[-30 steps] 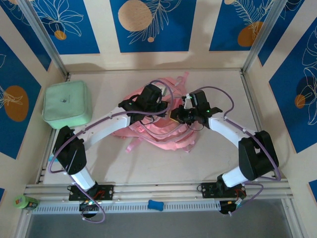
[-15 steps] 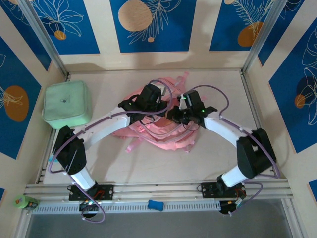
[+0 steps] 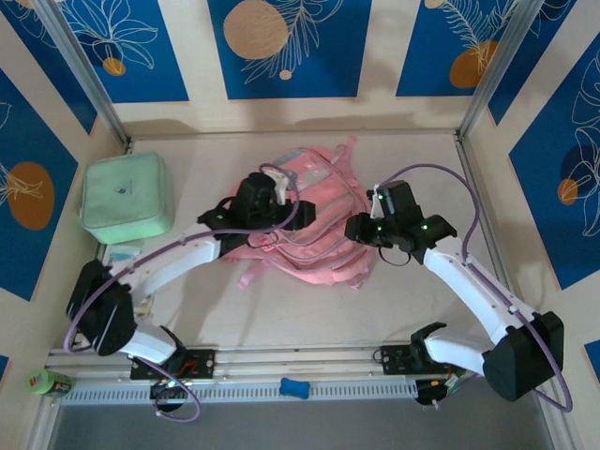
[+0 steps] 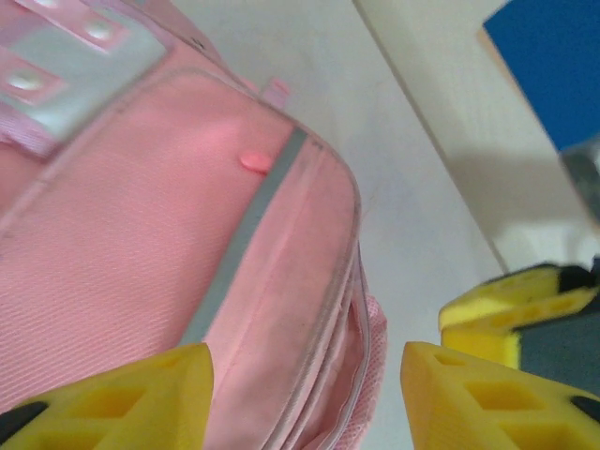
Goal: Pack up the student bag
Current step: Close the student bag at the center of the table, then zip the student bag at the center of the table.
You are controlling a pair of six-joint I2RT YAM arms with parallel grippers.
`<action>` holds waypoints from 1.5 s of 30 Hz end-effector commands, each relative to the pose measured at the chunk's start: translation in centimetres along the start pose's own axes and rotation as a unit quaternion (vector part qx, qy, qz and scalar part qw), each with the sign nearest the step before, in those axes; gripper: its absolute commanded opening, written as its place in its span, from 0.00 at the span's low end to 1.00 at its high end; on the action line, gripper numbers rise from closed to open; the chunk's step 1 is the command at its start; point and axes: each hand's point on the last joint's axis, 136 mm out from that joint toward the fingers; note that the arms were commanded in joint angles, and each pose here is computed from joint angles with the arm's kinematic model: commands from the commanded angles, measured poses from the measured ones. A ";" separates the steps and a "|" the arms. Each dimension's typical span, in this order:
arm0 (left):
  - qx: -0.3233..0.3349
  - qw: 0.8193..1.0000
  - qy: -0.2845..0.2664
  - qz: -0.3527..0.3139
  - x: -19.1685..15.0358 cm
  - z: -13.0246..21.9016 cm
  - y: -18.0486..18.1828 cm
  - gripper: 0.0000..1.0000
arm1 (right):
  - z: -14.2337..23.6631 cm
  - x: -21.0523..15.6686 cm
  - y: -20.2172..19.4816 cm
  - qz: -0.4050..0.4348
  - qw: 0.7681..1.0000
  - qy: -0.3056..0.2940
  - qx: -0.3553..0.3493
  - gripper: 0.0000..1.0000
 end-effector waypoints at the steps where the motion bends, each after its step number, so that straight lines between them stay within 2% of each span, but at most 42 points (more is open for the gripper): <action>1: 0.016 0.999 -0.022 0.029 1.3 1.3 2.7 0.57 | -0.1 -2.2 -0.1 0.020 0.999 0.030 -0.039 0.40; 3: 0.046 0.998 -0.017 0.046 1.0 1.5 5.3 0.59 | -0.7 -2.8 0.8 0.026 0.998 0.038 -0.049 0.45; 6: 0.081 0.994 -0.038 0.064 0.9 1.7 8.7 0.59 | -2.0 -3.6 2.2 0.041 0.996 0.043 -0.070 0.52; 9: 0.087 0.989 -0.054 0.108 0.6 1.6 11.6 0.60 | -3.4 -4.1 4.2 0.043 0.995 0.044 -0.082 0.56; 11: 0.078 0.987 -0.055 0.126 0.5 1.4 12.4 0.60 | -3.9 -4.1 5.3 0.036 0.994 0.041 -0.093 0.58; 17: 0.102 0.982 -0.058 0.145 0.1 1.0 14.8 0.60 | -5.7 -4.0 8.4 0.027 0.993 0.020 -0.116 0.63; 28: 0.127 0.975 -0.064 0.170 -0.6 0.6 17.4 0.59 | -10.1 -3.5 11.3 -0.040 0.980 -0.002 -0.196 0.60; 33: 0.147 0.970 -0.062 0.184 -1.1 1.0 18.8 0.59 | -12.4 -3.2 11.7 -0.083 0.972 -0.008 -0.218 0.54; 37: 0.168 0.967 -0.057 0.184 -2.3 1.5 19.8 0.59 | -12.6 -2.8 10.8 -0.115 0.956 -0.038 -0.268 0.53; 42: 0.166 0.965 -0.050 0.195 -3.1 1.0 20.3 0.58 | -14.2 -2.3 10.2 -0.148 0.944 -0.049 -0.291 0.54; 45: 0.172 0.963 -0.047 0.202 -3.5 0.5 20.9 0.58 | -14.1 -2.8 8.9 -0.172 0.927 -0.055 -0.329 0.53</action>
Point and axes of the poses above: each hand's point on the last joint's axis, 136 mm out from that joint toward the fingers, its own z axis back along the fingers, its own y axis along the line the jaws close on, x = y × z, and after that the axes turned 7 degrees about z, right-handed
